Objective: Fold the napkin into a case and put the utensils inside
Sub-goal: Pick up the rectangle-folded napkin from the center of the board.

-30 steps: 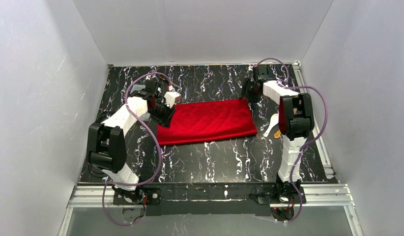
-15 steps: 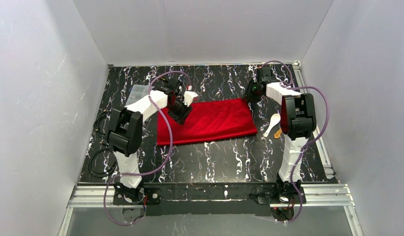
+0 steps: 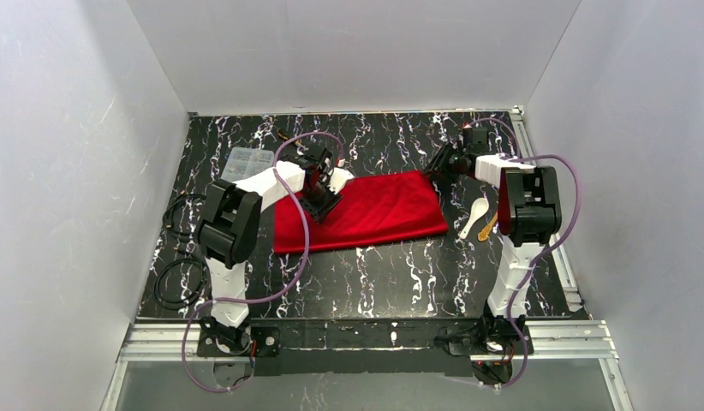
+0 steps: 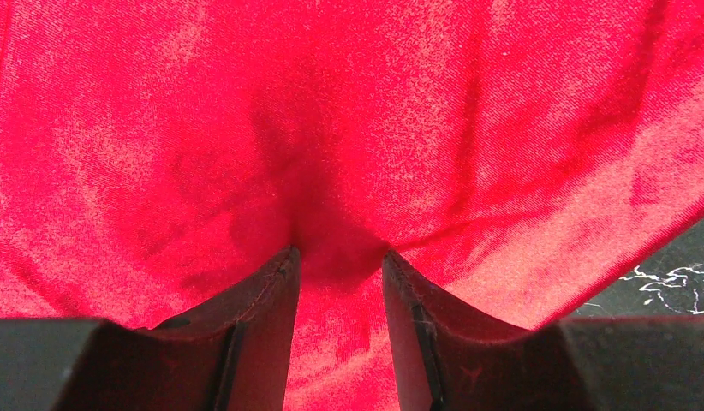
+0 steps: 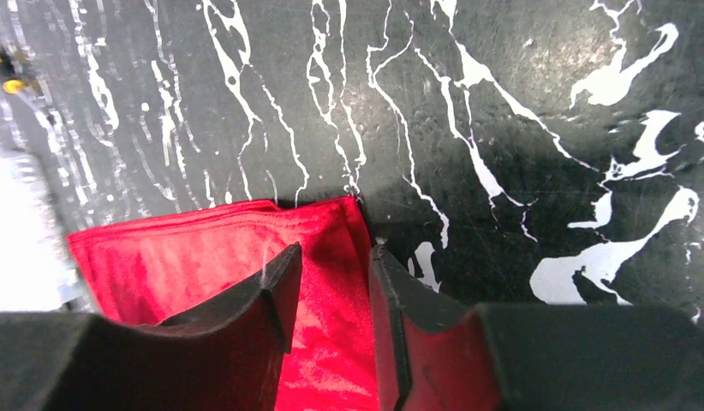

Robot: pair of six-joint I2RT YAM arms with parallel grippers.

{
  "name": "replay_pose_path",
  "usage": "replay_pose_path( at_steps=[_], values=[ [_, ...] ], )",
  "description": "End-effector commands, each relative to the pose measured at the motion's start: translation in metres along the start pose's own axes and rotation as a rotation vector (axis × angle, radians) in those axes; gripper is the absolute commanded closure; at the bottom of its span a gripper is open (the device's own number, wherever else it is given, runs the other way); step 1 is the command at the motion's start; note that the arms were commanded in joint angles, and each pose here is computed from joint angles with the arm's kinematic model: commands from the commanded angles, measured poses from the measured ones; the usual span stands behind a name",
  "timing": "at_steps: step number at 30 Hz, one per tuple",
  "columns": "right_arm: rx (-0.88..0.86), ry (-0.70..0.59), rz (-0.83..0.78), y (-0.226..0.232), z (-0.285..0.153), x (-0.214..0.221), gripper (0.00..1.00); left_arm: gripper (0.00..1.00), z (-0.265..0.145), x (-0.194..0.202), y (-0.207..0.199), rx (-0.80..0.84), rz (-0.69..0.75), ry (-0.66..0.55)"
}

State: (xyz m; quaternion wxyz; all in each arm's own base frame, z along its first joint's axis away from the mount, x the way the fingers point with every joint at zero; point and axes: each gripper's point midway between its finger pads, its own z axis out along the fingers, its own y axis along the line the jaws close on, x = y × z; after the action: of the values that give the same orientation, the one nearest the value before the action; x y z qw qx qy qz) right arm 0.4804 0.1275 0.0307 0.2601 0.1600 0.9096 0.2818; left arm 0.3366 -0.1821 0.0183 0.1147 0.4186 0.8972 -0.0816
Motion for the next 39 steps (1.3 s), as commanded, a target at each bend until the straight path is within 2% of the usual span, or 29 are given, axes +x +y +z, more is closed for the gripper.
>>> replay_pose_path(
  at_steps=[1,3,6,12,24,32,39],
  values=[
    [-0.03,0.036,0.081,-0.012,-0.012,0.011,0.51,0.61,-0.003,-0.001,0.003,-0.019,0.015,0.014],
    [-0.011,0.021,0.088,-0.02,-0.017,0.009,0.43,0.61,-0.002,0.001,0.003,-0.019,0.019,0.023],
    [0.037,0.014,0.077,-0.033,-0.021,0.009,0.37,0.61,0.0,0.003,0.003,-0.016,0.022,0.033],
    [0.105,0.04,0.063,-0.05,-0.019,0.019,0.31,0.62,0.004,0.005,0.003,-0.012,0.021,0.045],
    [-0.039,0.167,0.157,-0.043,0.002,0.058,0.31,0.63,0.007,0.006,0.003,-0.01,0.024,0.05],
    [-0.033,0.218,0.102,-0.032,0.005,0.072,0.32,0.63,0.008,0.008,0.002,-0.006,0.027,0.054],
    [-0.079,0.194,0.061,-0.015,-0.003,0.063,0.37,0.63,0.008,0.008,0.003,-0.008,0.031,0.053]
  ],
)
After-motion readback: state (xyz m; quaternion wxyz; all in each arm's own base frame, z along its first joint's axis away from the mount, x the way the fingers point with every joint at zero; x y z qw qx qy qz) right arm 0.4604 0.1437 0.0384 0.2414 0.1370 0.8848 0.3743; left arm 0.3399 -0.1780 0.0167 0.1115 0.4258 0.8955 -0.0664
